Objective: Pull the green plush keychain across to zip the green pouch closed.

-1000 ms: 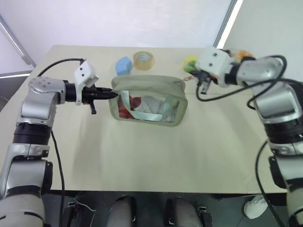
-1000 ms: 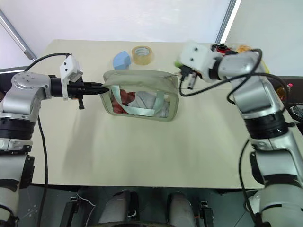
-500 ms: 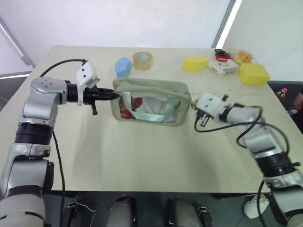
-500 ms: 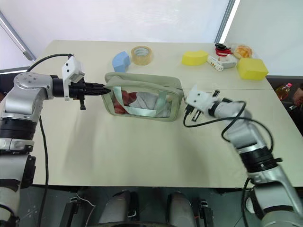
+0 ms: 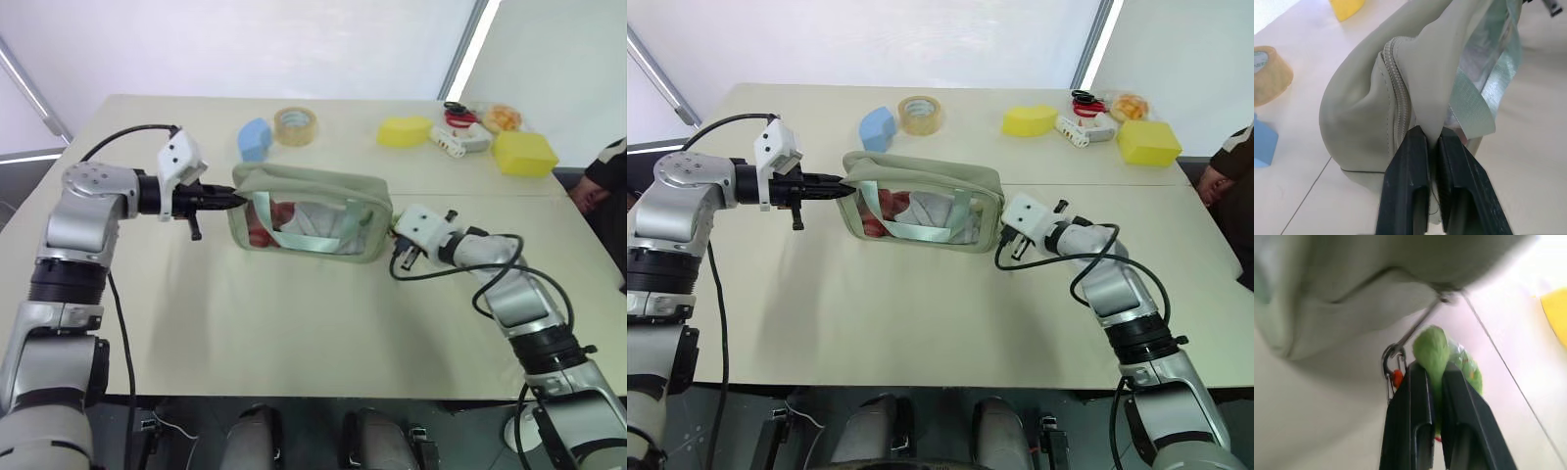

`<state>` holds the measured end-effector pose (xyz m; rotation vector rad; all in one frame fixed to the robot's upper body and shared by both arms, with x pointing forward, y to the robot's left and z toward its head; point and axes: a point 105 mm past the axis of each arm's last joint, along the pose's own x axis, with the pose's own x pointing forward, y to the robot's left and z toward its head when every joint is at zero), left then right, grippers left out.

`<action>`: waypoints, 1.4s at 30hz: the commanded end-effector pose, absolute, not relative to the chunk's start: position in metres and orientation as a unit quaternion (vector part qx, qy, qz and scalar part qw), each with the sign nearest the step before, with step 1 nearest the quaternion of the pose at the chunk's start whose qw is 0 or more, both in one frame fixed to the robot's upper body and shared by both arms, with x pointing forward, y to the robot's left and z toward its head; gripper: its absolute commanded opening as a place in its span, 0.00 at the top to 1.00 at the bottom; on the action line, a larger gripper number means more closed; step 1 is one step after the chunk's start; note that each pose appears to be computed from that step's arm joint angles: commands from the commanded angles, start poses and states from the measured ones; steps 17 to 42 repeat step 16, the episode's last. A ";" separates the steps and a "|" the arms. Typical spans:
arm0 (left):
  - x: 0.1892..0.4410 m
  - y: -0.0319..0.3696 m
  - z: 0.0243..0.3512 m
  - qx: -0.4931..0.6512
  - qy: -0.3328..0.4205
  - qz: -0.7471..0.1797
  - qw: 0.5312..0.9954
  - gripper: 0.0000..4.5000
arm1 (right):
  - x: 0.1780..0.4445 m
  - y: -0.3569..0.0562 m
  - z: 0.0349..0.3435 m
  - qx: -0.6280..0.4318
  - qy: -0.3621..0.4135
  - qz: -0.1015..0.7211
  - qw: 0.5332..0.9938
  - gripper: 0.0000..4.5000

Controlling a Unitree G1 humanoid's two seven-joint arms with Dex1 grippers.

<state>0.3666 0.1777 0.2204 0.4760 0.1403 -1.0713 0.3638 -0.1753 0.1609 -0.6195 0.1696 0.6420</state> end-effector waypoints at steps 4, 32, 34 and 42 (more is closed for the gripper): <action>0.355 0.206 0.249 0.148 0.056 -0.484 0.861 0.17 | 0.299 -0.174 0.240 -0.195 0.063 0.413 0.888 0.17; 0.340 0.228 0.256 0.129 0.055 -0.438 0.888 0.01 | 0.289 -0.151 0.255 -0.173 0.058 0.404 0.896 0.01; 0.340 0.228 0.256 0.129 0.055 -0.438 0.888 0.01 | 0.289 -0.151 0.255 -0.173 0.058 0.404 0.896 0.01; 0.340 0.228 0.256 0.129 0.055 -0.438 0.888 0.01 | 0.289 -0.151 0.255 -0.173 0.058 0.404 0.896 0.01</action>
